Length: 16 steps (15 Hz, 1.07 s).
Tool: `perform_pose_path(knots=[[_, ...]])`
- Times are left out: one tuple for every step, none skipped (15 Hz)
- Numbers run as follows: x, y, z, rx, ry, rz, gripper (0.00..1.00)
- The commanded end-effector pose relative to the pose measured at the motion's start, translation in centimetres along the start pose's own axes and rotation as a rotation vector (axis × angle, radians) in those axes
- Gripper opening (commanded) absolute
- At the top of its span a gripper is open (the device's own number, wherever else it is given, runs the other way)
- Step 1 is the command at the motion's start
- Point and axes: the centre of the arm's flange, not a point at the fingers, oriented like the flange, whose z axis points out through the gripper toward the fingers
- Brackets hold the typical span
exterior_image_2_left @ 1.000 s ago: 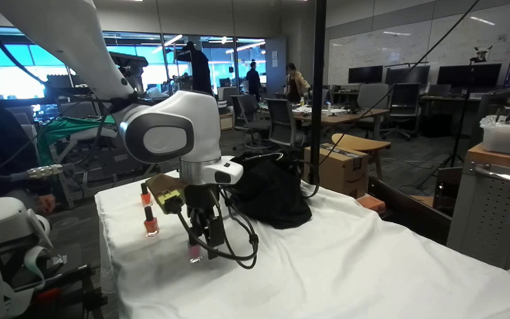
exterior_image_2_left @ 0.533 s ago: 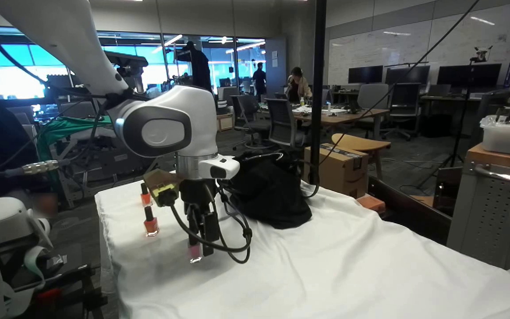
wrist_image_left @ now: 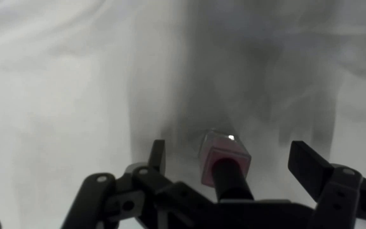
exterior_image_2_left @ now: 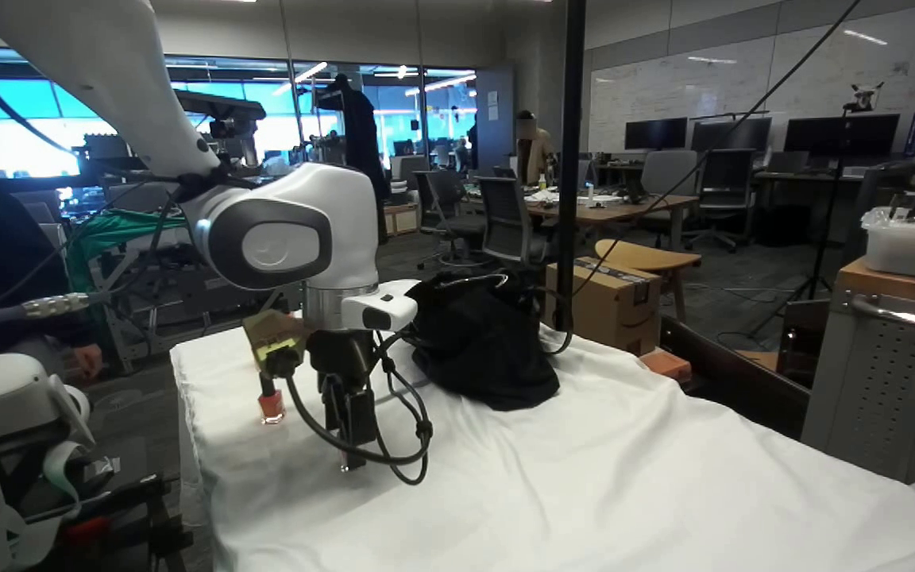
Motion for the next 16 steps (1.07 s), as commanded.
perform_pose_path(knots=[[-1.11,-0.07,0.54,0.001,0.036,0.001,1.00],[-1.13,-0.04,0.76,0.003,0.045,-0.001,1.00],[-1.11,-0.03,0.98,0.004,0.052,-0.004,1.00],[-0.99,0.01,1.14,0.005,0.066,-0.003,1.00],[-0.92,0.07,1.27,0.007,0.079,-0.001,1.00],[-0.87,0.11,1.37,0.010,0.090,-0.005,1.00],[-0.83,0.17,1.44,0.017,0.101,-0.004,1.00],[-0.87,0.23,1.43,0.017,0.108,-0.001,1.00],[-0.93,0.25,1.35,0.020,0.112,-0.004,1.00],[-0.96,0.25,1.28,0.021,0.111,-0.004,1.00],[-0.98,0.23,1.14,0.020,0.106,-0.006,1.00],[-0.96,0.21,1.07,0.018,0.099,-0.004,1.00],[-0.91,0.18,1.00,0.017,0.094,-0.006,1.00],[-0.88,0.16,0.92,0.016,0.091,-0.006,0.98],[-0.81,0.15,0.88,0.014,0.089,-0.007,0.91],[-0.78,0.15,0.88,0.013,0.089,-0.007,0.86]])
